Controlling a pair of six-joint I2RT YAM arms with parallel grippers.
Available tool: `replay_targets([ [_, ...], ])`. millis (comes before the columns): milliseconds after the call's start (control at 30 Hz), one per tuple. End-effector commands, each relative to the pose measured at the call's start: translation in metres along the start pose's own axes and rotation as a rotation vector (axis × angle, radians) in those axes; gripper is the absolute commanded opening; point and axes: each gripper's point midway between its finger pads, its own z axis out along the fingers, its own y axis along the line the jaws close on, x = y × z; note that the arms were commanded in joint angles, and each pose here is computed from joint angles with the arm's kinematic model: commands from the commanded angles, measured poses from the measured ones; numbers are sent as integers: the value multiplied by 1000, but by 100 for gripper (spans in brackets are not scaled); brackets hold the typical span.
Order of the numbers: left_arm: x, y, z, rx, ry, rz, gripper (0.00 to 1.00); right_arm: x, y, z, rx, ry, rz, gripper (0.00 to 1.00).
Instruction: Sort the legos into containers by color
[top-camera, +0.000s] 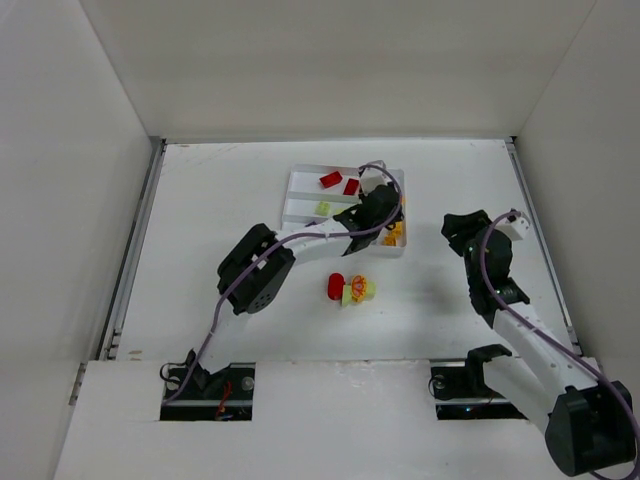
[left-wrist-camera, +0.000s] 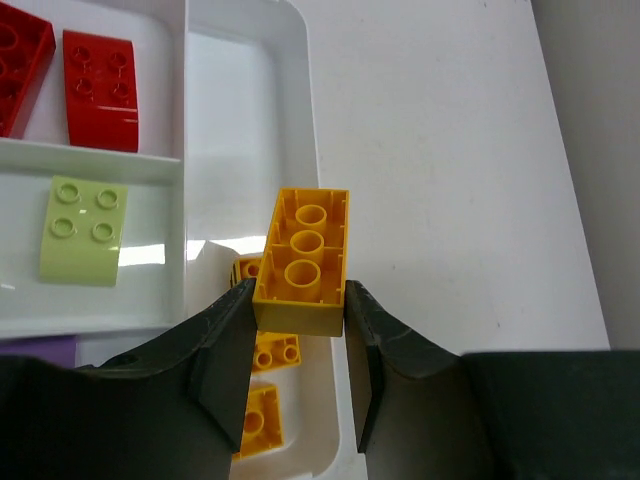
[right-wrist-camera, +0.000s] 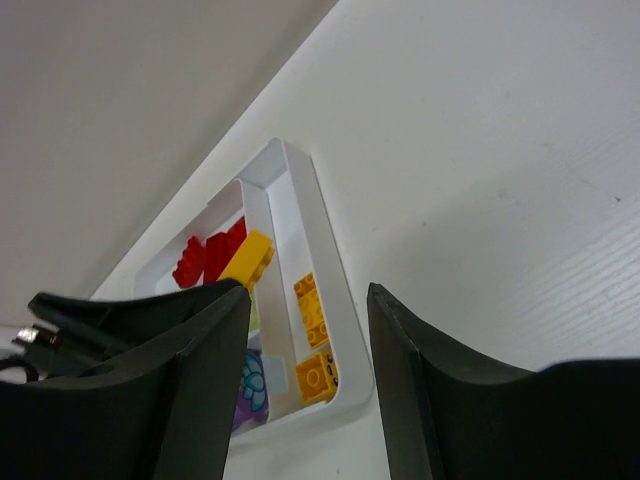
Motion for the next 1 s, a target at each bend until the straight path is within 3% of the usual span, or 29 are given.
replay_targets([
  [0, -37, -8, 9, -42, -95, 22, 19, 0, 15, 0, -70, 8, 39, 56],
  [100, -37, -6, 22, -68, -107, 50, 23, 0, 17, 0, -82, 9, 44, 56],
  [233, -34, -1, 27, -85, -104, 64, 39, 1, 18, -1, -89, 14, 42, 56],
  [333, -41, -4, 19, -71, -111, 67, 51, 4, 18, 1, -88, 21, 38, 56],
  [467, -58, -17, -6, -14, -137, 76, 57, 7, 18, 6, -79, 26, 27, 56],
  [533, -68, -21, -19, 16, -154, 72, 58, 10, 19, 9, -81, 36, 22, 54],
  [767, -69, 1, -103, 73, -104, 54, 53, 31, 44, 7, -144, 105, -60, 29],
  [967, -35, 62, -185, 59, -28, 5, 52, 64, 72, 2, -207, 202, -199, 34],
])
